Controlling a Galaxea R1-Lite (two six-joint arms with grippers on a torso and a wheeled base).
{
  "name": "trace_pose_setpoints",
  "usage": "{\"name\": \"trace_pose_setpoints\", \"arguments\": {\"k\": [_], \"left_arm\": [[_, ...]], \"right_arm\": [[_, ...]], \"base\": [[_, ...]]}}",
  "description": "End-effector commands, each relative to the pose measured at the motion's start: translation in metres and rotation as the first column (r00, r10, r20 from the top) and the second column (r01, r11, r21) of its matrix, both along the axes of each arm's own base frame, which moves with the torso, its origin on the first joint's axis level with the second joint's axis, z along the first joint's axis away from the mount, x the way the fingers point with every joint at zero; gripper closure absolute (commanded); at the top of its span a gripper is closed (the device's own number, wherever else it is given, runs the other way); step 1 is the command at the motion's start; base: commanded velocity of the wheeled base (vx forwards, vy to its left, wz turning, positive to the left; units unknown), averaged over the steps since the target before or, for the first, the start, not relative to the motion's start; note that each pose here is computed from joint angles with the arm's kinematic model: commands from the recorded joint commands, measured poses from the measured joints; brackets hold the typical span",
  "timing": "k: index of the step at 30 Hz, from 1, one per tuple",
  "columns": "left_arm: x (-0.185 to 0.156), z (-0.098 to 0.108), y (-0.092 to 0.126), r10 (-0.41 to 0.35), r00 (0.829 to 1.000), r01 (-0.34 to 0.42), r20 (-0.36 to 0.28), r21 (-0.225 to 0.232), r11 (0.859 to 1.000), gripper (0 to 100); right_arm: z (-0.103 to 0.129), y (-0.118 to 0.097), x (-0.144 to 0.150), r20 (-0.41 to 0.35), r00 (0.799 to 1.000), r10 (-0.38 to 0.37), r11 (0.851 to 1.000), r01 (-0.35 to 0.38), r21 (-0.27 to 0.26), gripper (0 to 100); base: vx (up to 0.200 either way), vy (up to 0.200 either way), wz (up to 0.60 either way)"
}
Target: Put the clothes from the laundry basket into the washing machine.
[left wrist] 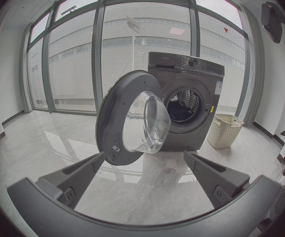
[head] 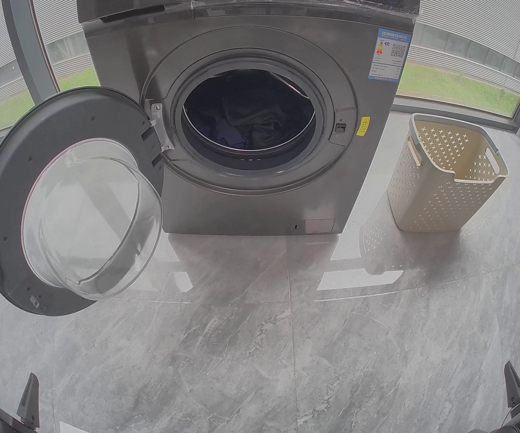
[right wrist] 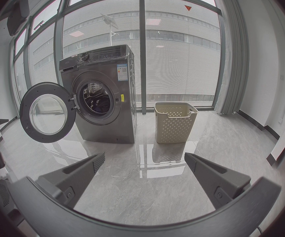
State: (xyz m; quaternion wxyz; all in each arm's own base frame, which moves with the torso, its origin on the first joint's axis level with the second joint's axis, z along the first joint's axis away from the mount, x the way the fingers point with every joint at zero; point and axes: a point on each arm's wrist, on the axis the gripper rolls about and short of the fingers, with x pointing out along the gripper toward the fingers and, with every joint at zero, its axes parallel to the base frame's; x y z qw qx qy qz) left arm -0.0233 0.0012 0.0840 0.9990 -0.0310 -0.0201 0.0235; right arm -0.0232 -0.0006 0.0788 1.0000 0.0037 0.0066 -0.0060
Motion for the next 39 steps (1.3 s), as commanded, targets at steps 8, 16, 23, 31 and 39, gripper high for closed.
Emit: {"name": "trace_pose_setpoints", "arguments": {"k": [8,16,23,31,39], "left_arm": [[0.0006,-0.0051,0.0000,0.001,1.000,-0.001,-0.006,0.000,1.000,0],[0.0006,-0.0051,0.0000,0.001,1.000,-0.001,-0.006,0.000,1.000,0],[0.0006,-0.0051,0.0000,-0.001,1.000,0.001,-0.006,0.000,1.000,0],[0.0006,-0.0051,0.0000,-0.001,1.000,0.001,-0.006,0.000,1.000,0],[0.0006,-0.0051,0.0000,-0.001,1.000,0.001,-0.007,0.001,1.000,0]], "right_arm": [[-0.0027,0.0000,0.0010,-0.013,1.000,0.000,1.000,0.000,0.000,0],[-0.0027,0.0000,0.0010,-0.013,1.000,0.000,1.000,0.000,0.000,0],[-0.0027,0.0000,0.0010,-0.013,1.000,0.000,1.000,0.000,0.000,0],[-0.0027,0.0000,0.0010,-0.013,1.000,0.000,1.000,0.000,0.000,0],[-0.0027,0.0000,0.0010,-0.013,1.000,0.000,1.000,0.000,0.000,0]], "base": [[0.000,0.000,0.00],[0.000,0.000,0.00],[0.000,0.000,0.00],[0.000,0.175,0.00],[0.000,0.200,0.00]]}}
